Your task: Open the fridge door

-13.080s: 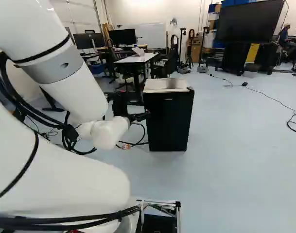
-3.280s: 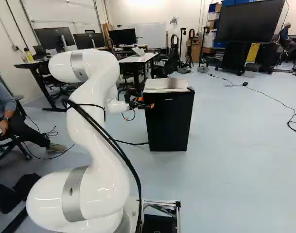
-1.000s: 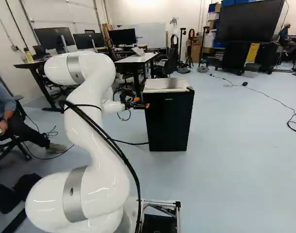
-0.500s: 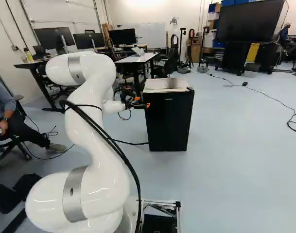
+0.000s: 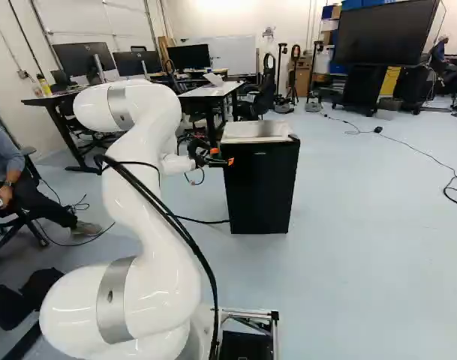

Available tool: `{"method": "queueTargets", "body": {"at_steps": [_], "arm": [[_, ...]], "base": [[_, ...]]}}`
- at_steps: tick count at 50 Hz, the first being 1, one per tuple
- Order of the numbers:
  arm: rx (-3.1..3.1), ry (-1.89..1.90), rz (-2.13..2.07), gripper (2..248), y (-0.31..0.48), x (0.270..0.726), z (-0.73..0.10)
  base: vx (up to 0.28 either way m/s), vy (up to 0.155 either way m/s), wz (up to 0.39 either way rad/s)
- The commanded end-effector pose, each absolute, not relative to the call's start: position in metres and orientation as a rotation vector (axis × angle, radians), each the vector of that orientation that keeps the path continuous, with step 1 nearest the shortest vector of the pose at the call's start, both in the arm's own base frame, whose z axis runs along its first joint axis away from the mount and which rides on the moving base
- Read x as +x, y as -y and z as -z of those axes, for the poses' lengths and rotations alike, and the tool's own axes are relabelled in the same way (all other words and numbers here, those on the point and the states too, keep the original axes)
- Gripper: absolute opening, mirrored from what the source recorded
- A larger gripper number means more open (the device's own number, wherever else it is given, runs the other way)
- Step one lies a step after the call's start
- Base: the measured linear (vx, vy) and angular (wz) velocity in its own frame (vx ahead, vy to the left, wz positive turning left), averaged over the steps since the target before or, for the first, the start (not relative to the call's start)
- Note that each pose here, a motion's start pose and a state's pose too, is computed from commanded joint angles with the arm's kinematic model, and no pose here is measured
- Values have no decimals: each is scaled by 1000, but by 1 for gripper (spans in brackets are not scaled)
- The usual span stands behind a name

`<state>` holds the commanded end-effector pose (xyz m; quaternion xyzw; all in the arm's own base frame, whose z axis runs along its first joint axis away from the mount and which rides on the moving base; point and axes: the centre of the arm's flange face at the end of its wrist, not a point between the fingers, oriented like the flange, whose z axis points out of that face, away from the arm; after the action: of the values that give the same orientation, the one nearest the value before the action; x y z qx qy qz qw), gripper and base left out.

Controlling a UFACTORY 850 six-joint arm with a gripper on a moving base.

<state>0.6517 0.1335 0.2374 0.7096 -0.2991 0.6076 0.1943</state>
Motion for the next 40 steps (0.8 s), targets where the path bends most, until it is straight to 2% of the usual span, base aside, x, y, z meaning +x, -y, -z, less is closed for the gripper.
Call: {"method": "queueTargets", "body": {"at_steps": [40], "arm": [[1941, 889, -1695, 247, -119, 659, -237]], "base": [[0, 0, 0]]}}
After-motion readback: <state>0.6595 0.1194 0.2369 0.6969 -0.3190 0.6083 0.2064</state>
